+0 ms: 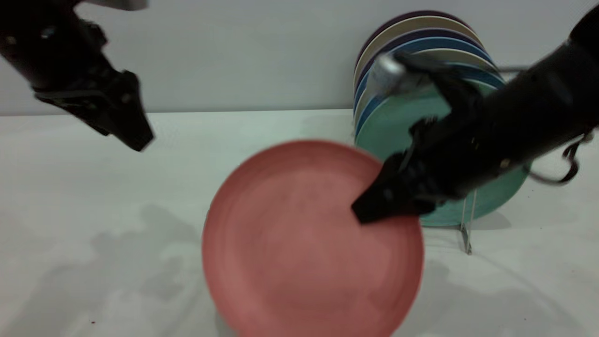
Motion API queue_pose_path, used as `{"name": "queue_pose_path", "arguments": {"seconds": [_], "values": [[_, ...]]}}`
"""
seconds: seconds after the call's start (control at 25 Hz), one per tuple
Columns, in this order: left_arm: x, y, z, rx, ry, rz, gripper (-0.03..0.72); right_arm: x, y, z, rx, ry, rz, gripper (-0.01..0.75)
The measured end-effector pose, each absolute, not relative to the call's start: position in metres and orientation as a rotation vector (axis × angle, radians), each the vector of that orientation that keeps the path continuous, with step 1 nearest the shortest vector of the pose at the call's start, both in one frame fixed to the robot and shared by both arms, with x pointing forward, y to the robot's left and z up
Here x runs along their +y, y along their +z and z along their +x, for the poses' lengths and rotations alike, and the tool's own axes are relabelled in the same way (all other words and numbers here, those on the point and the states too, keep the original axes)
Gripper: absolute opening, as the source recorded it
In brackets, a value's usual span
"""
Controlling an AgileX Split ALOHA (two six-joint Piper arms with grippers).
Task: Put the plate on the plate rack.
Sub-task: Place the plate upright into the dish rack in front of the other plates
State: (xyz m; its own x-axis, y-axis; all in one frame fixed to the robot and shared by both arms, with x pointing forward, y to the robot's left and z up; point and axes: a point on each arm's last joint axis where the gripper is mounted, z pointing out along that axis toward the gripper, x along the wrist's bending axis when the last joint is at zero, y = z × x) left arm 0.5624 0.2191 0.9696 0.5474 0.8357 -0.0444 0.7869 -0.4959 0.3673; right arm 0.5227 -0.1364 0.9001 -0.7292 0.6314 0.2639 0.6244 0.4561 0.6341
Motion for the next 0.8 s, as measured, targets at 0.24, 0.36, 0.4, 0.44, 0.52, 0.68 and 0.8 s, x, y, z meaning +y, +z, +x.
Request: {"name": "queue_pose_path", "arguments": {"seconds": [0.24, 0.36, 0.4, 0.44, 0.52, 0.68, 0.8], "values": [[0.23, 0.971, 0.568, 1.38, 0.25, 2.391, 0.455, -0.143, 0.945, 0.518, 2.592, 1.145, 0.996, 0.086], [0.231, 0.972, 0.572, 1.385, 0.301, 2.356, 0.427, -0.148, 0.966, 0.511, 2.577, 1.12, 0.924, 0.086], [0.231, 0.973, 0.574, 1.399, 0.313, 2.336, 0.42, -0.15, 0.972, 0.508, 2.576, 1.103, 0.891, 0.086], [0.232, 0.973, 0.575, 1.417, 0.323, 2.315, 0.415, -0.152, 0.979, 0.506, 2.571, 1.091, 0.87, 0.086], [0.232, 0.969, 0.577, 1.452, 0.326, 2.287, 0.404, -0.155, 0.989, 0.501, 2.56, 1.068, 0.843, 0.086], [0.232, 0.954, 0.581, 1.507, 0.286, 2.282, 0.396, -0.163, 1.0, 0.494, 2.566, 0.967, 0.74, 0.086], [0.232, 0.944, 0.583, 1.534, 0.255, 2.29, 0.394, -0.167, 1.001, 0.492, 2.581, 0.884, 0.663, 0.086]]}}
